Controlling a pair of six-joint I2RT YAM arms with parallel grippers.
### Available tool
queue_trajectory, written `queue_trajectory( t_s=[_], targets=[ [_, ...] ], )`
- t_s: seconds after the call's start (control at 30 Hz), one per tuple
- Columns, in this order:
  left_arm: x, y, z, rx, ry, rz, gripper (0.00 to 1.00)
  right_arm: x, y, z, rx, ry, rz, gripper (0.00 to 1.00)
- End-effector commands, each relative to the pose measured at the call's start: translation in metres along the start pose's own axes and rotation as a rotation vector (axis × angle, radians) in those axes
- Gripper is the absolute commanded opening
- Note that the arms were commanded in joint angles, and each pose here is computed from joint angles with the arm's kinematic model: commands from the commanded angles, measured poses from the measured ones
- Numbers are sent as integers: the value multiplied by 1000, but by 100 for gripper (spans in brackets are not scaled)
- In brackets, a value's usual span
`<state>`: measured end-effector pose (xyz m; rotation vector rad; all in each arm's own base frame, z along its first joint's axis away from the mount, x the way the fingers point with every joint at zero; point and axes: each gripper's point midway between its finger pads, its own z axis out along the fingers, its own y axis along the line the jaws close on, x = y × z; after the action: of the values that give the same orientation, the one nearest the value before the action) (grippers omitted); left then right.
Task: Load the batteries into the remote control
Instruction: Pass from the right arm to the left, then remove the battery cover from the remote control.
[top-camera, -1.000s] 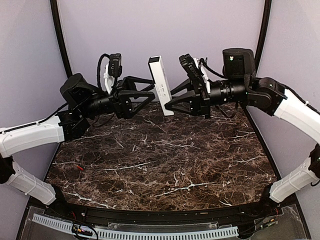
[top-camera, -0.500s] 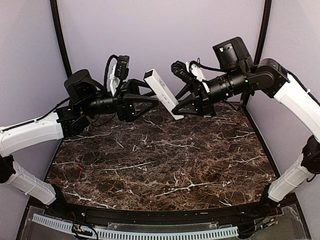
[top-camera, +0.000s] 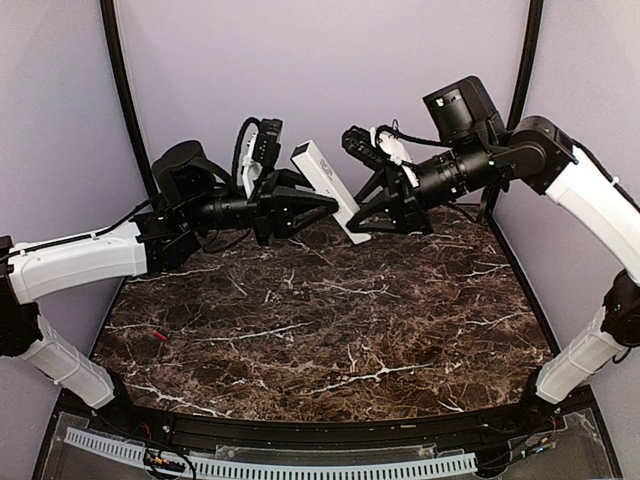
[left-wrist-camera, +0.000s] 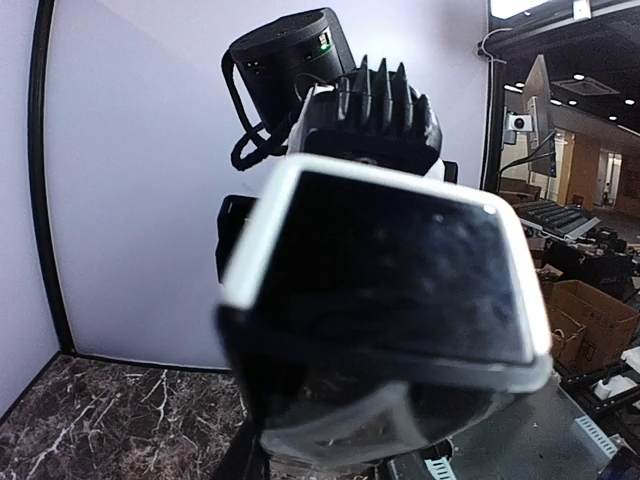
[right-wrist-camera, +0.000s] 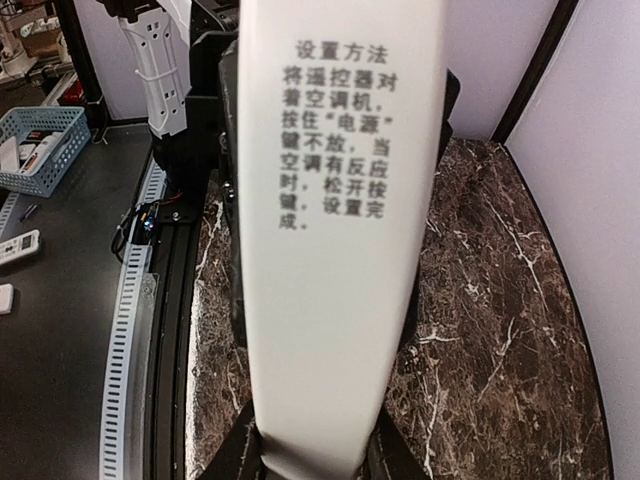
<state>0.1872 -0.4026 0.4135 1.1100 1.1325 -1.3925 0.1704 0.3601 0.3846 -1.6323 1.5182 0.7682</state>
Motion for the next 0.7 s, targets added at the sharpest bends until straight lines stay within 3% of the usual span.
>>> queue_trajectory(
  t_s=[0.0,0.03,0.13,0.23,0.37,0.47,0.57,0.67],
  targets=[
    [-14,-10,5,45,-35,-12,11,-20,7,-6,-21,-73,-84,0],
    [-17,-11,5,51,-48,-6,3,-21,8,-6,-21,-77,-88,0],
    [-18,-12,3,51,-80,-44,0,-26,6,-13,13,-108,-113,2],
    [-31,-5,-1,1,-149,-115,0,-29,-1,-22,106,-165,-168,59],
    [-53,1,-6,-38,-239,-220,0,-44,-6,-49,320,-374,-375,89],
    [-58,1,-7,-19,-282,-267,0,-48,11,-60,432,-574,-669,90],
    [-59,2,-3,4,-292,-302,0,-36,31,-46,469,-653,-977,83],
    [-60,0,-1,34,-286,-320,0,-45,15,-37,526,-668,-957,84]
  ],
)
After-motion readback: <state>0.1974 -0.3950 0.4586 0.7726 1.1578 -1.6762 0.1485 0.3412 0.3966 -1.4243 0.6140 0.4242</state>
